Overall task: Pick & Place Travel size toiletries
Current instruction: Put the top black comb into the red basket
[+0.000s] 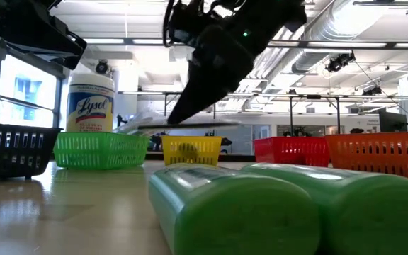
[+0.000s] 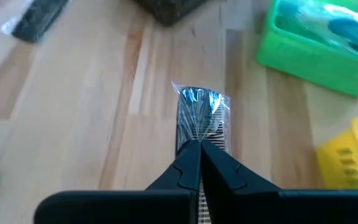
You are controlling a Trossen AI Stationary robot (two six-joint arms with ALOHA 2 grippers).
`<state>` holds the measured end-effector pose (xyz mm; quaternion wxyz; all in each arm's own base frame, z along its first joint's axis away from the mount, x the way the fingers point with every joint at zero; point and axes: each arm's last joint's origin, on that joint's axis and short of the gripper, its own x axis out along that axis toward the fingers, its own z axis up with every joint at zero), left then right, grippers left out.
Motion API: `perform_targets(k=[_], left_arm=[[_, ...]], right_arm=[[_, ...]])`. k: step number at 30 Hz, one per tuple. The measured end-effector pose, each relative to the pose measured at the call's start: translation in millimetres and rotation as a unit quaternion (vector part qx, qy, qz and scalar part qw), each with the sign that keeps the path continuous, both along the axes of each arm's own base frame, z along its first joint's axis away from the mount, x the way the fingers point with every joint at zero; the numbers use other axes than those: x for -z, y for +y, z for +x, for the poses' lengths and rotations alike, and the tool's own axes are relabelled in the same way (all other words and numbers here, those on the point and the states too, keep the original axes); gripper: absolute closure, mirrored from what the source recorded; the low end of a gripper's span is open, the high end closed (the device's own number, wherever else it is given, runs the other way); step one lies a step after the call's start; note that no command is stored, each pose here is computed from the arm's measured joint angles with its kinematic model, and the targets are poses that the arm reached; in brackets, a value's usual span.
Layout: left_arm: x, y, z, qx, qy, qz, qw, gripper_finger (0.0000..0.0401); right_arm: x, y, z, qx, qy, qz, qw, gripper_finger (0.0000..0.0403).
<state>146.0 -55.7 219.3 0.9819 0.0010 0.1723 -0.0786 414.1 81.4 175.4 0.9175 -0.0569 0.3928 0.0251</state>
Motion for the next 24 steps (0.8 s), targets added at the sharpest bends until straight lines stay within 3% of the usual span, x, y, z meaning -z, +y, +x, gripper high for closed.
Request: perform_targets(k=[6,12,17,24], left_arm=[[0,0,0,0.000,0.002,0.001,1.000,0.0401],[0,0,0,0.000,0.002,0.001,1.000,0.0401],[0,0,0,-0.001,0.000,0.001,1.000,0.0401],[0,0,0,-0.001,0.000,0.001,1.000,0.0401]], right_arm=[[-20,1,-12,0.017,-0.004,-0.027,0.999,0.0400],[-69,9,-35,0.008,-0.084,-0.036,0.996,0.0400],[-108,9,-74,-0.003,-0.155,-0.020,0.988,0.0400],[-115,-13,-132,0.068,-0.211,0.004,0.975,0.0400]])
